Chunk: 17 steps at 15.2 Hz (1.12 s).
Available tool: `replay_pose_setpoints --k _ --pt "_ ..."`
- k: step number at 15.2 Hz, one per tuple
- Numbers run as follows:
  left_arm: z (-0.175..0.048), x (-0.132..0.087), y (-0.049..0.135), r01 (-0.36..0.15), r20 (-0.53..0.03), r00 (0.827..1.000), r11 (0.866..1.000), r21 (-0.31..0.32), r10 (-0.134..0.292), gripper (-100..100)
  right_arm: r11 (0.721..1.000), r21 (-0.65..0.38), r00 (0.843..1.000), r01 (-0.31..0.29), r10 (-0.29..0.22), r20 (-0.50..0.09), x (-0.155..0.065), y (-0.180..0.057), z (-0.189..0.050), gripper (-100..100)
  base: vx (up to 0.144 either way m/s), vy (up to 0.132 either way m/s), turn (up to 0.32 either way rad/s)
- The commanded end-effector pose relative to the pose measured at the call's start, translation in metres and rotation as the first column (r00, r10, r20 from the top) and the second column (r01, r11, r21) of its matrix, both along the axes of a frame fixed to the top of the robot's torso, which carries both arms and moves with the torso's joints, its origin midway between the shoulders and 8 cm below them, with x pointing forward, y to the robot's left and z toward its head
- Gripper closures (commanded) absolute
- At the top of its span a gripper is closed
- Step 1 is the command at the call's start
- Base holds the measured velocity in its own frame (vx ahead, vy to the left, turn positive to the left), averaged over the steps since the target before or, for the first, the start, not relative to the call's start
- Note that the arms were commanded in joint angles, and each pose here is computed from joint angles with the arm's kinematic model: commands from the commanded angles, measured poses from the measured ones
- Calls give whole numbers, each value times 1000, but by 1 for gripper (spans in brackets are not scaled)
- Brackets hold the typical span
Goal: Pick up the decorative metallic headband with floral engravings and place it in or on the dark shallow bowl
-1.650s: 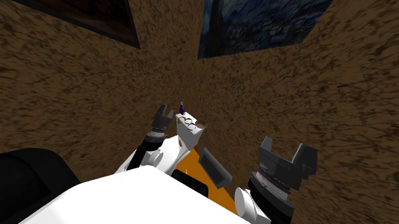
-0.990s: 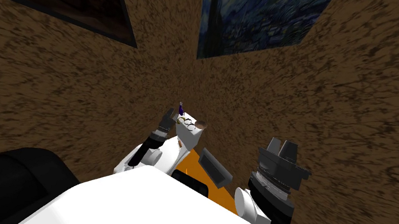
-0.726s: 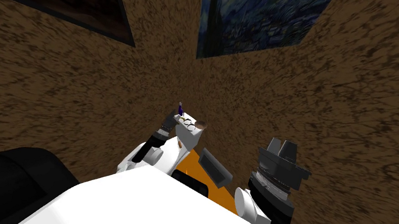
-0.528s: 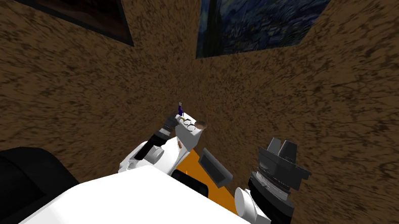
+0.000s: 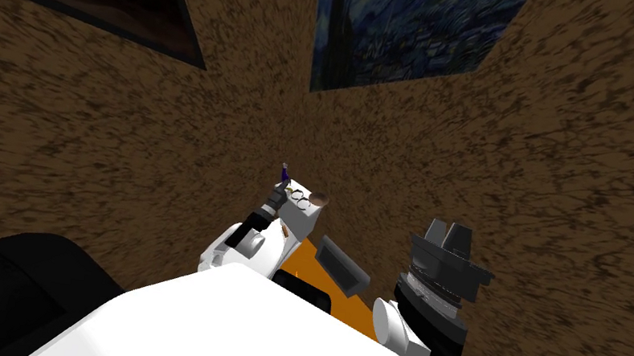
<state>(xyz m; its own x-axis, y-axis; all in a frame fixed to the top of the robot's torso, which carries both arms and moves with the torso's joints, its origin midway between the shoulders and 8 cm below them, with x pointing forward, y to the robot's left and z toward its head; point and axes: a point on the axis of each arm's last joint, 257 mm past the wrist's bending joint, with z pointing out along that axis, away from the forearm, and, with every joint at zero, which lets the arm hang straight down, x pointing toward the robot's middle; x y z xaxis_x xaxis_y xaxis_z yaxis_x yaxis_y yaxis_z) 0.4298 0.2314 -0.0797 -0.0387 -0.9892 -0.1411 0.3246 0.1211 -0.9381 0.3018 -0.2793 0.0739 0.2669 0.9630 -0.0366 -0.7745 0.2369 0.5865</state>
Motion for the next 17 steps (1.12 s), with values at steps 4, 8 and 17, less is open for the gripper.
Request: replay_pose_setpoints --k 4,8,17 --pt "-25 13 -2 -1 -90 996 1000 -7 0 -100 1000 0 1000 0 0 0 0 0 0 0 -9 13 -46" --pt "-50 25 -5 -2 -180 984 1000 -13 -1 -100 1000 0 1000 0 0 0 0 0 0 0 -7 12 -43" --pt "-103 44 -13 -9 -358 934 1000 -26 0 -100 1000 0 1000 0 0 0 0 0 0 0 -8 15 -52"
